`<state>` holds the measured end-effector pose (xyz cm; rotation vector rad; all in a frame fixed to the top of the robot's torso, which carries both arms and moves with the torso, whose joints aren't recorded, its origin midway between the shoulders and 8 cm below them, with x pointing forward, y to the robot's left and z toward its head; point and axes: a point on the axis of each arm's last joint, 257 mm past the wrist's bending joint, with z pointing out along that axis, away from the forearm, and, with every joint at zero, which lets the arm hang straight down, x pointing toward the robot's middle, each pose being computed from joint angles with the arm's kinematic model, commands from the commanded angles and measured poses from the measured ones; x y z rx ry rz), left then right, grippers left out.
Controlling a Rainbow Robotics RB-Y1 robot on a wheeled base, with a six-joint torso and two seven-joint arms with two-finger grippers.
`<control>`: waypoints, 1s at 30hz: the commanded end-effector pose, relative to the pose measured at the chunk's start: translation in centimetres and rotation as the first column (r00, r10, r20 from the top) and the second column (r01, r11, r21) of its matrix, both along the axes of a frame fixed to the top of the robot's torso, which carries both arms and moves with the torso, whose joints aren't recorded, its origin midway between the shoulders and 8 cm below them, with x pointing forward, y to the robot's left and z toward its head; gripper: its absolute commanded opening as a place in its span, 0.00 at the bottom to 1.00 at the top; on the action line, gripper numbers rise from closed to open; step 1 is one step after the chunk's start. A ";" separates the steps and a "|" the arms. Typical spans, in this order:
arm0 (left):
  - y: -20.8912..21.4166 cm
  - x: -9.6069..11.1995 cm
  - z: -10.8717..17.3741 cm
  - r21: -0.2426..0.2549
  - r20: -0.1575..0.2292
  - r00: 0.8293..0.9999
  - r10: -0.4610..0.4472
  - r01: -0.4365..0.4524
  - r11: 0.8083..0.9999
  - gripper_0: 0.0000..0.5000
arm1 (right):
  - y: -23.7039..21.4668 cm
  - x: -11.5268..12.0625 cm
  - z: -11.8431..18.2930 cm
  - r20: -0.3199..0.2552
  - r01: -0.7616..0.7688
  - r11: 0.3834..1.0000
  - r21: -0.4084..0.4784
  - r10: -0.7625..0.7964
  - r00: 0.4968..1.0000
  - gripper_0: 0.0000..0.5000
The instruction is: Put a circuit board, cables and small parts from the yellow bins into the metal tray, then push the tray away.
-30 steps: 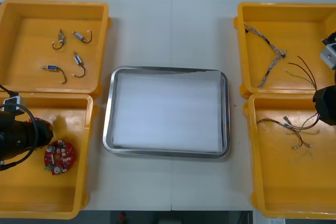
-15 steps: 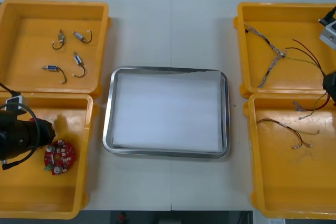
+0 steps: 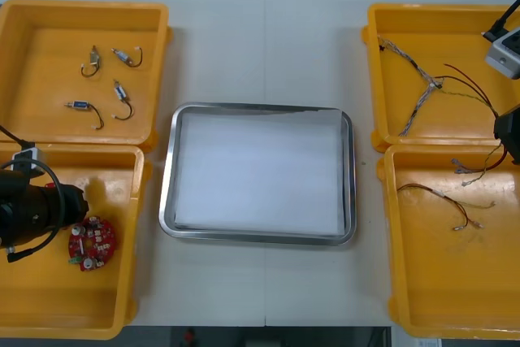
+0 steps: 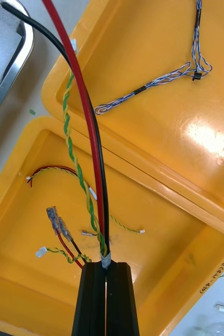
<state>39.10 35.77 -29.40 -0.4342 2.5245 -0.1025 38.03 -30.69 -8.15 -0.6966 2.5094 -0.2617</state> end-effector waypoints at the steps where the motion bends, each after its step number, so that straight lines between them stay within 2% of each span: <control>1: -1.0 0.3 0.1 -0.028 -0.001 1.000 0.008 -0.008 1.000 0.80 | -0.7 0.2 1.2 0.017 -0.014 0.999 -0.051 0.015 1.000 0.00; 4: -0.7 0.3 -0.1 -0.025 -0.005 1.000 0.013 -0.013 1.000 0.72 | -0.7 0.2 1.2 0.017 -0.014 0.999 -0.051 0.015 1.000 0.00; 5: -0.7 0.1 -0.3 -0.021 -0.012 1.000 0.010 -0.011 1.000 0.57 | -0.7 0.2 1.2 0.017 -0.014 0.999 -0.051 0.015 1.000 0.00; 7: -0.6 0.0 -0.7 -0.015 -0.014 1.000 0.005 -0.005 1.000 0.41 | -0.7 0.2 1.2 0.017 -0.014 0.999 -0.051 0.015 1.000 0.00; 8: -0.6 0.0 -0.7 -0.015 -0.014 1.000 0.005 -0.005 1.000 0.41 | -0.7 0.2 1.2 0.017 -0.014 0.999 -0.051 0.015 1.000 0.00; 9: -0.4 0.0 -1.0 -0.011 -0.010 1.000 0.003 -0.003 1.000 0.31 | -0.7 0.2 1.2 0.017 -0.014 0.999 -0.051 0.015 1.000 0.00; 11: -0.4 0.1 -1.3 -0.017 -0.006 1.000 -0.001 0.001 1.000 0.26 | -0.7 0.2 1.2 0.017 -0.014 0.999 -0.051 0.015 1.000 0.00; 13: -0.4 0.3 -1.7 -0.026 0.003 1.000 -0.005 0.006 1.000 0.09 | -0.7 0.2 1.2 0.017 -0.014 0.999 -0.051 0.015 1.000 0.00; 15: -0.4 0.4 -1.8 -0.027 0.006 1.000 -0.005 0.005 1.000 0.00 | -0.7 0.2 1.2 0.017 -0.014 0.999 -0.051 0.015 1.000 0.00; 22: -0.5 1.3 -0.7 -0.026 0.030 1.000 -0.009 0.010 1.000 0.00 | -0.7 0.2 1.2 0.017 -0.014 0.999 -0.051 0.015 1.000 0.00; 26: 0.1 1.3 1.1 0.015 0.025 1.000 -0.001 0.000 1.000 0.00 | -0.7 0.2 1.2 0.017 -0.014 0.999 -0.051 0.015 1.000 0.00; 27: 0.4 1.0 2.1 0.042 0.015 1.000 0.003 -0.004 0.999 0.00 | -0.7 0.2 1.2 0.017 -0.014 0.999 -0.051 0.015 1.000 0.00; 30: 0.8 0.6 3.4 0.077 0.005 1.000 0.001 -0.002 0.997 0.00 | -0.7 0.2 1.2 0.017 -0.014 0.999 -0.051 0.015 1.000 0.00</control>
